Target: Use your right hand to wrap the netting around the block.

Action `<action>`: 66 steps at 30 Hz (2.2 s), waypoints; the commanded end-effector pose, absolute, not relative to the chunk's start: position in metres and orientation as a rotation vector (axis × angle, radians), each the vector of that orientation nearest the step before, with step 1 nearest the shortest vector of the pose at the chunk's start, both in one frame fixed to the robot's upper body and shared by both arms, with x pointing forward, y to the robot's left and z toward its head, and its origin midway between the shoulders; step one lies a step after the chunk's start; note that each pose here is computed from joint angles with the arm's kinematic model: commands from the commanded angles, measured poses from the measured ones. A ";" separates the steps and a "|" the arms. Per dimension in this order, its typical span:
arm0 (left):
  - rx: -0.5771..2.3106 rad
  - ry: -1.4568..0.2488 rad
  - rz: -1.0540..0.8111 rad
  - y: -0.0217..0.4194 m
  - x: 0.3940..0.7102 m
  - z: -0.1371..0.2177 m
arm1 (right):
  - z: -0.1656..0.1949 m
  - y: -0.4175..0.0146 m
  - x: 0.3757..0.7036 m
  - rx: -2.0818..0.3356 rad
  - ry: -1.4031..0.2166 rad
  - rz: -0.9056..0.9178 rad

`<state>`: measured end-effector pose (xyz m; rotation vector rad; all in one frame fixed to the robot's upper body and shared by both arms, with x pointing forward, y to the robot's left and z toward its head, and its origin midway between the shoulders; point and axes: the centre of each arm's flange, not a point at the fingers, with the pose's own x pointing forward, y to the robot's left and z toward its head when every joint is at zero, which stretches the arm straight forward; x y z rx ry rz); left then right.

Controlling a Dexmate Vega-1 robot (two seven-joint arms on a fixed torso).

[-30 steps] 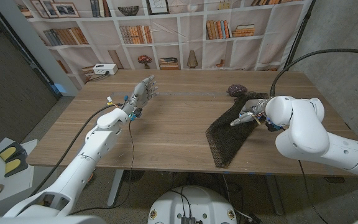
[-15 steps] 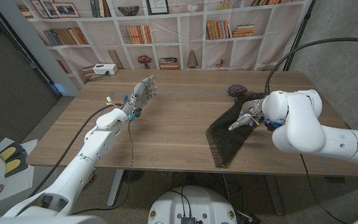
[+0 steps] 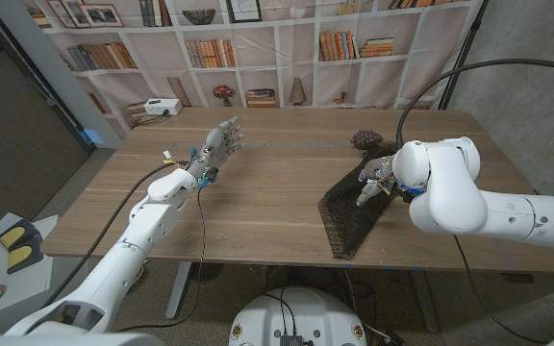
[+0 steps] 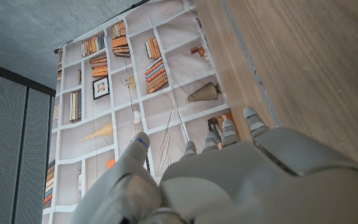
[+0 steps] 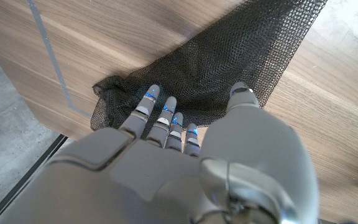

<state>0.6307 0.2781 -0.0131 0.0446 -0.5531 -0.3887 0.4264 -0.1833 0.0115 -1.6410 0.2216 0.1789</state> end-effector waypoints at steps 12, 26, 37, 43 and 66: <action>0.024 -0.542 -0.396 0.279 0.634 -0.017 | 0.007 -0.152 0.426 -1.782 0.138 0.221; -0.003 -0.546 -0.406 0.280 0.635 -0.017 | -0.018 -0.122 0.431 -2.136 -0.037 -0.016; -0.022 -0.546 -0.414 0.281 0.636 -0.021 | -0.032 -0.117 0.447 -2.338 -0.029 0.031; -0.031 -0.543 -0.409 0.282 0.636 -0.025 | -0.035 -0.123 0.453 -2.360 0.064 0.095; -0.057 -0.537 -0.412 0.283 0.640 -0.025 | -0.052 -0.136 0.475 -2.439 0.296 0.181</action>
